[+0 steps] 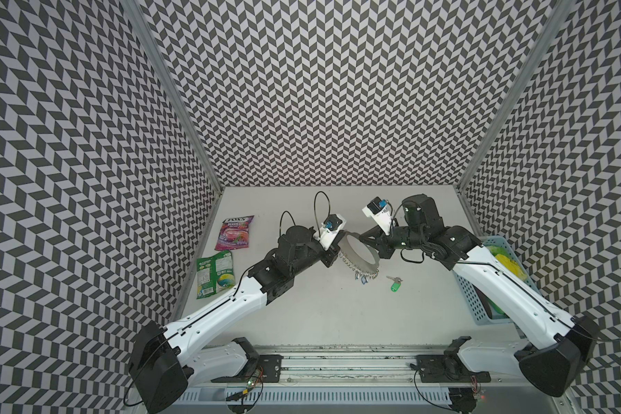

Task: Attach keys to a key ring
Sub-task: Adjust the keyring.

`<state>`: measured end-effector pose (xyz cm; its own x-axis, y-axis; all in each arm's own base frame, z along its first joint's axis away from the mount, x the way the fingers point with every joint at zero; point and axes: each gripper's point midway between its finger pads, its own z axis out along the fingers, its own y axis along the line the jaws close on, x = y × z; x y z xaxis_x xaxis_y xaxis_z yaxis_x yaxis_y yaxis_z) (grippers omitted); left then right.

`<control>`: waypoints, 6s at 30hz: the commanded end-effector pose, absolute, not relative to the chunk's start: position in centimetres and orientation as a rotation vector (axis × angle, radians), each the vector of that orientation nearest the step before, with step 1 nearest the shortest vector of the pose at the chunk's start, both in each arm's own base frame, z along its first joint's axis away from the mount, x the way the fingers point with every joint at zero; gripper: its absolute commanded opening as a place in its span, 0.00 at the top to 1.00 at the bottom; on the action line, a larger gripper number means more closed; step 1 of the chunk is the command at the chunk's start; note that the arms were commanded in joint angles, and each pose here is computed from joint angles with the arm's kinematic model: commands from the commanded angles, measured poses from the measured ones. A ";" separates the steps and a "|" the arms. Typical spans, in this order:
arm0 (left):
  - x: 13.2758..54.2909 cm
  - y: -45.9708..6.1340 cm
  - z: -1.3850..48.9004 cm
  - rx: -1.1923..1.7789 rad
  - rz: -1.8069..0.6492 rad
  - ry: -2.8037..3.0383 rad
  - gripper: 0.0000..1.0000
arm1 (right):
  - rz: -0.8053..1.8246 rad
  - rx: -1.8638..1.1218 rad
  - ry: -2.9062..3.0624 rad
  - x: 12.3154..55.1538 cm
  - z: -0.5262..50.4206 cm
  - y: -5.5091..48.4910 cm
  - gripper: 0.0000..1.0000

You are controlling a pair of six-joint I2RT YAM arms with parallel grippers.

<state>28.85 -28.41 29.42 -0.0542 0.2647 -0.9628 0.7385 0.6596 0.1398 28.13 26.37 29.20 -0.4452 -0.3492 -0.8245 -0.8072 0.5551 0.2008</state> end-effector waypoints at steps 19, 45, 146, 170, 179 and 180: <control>29.1 -26.7 30.5 0.834 -0.225 1.588 0.66 | 0.606 -0.951 1.889 29.5 30.9 25.3 1.00; 30.6 -30.6 32.2 0.895 -0.258 1.555 0.63 | 0.497 -0.948 1.843 30.4 31.9 24.9 1.00; 29.9 -31.2 30.7 1.107 0.058 1.462 0.57 | 0.515 -1.011 1.815 28.7 33.0 25.7 1.00; 30.5 -26.8 34.1 0.912 -0.132 1.507 0.59 | 0.762 -1.014 1.838 26.5 33.3 27.6 1.00; 30.7 -23.5 35.0 0.825 -0.187 1.550 0.58 | 0.766 -0.993 1.852 26.6 32.7 27.5 1.00; 30.4 -23.8 35.0 0.849 -0.193 1.545 0.58 | 0.759 -0.994 1.853 26.6 32.7 27.4 1.00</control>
<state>31.78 -22.96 34.80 0.0714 0.4130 -0.9079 0.5412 0.7486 0.3831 26.54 27.07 30.43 -0.3545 -0.3717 -0.8580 -0.8532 0.5039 0.1342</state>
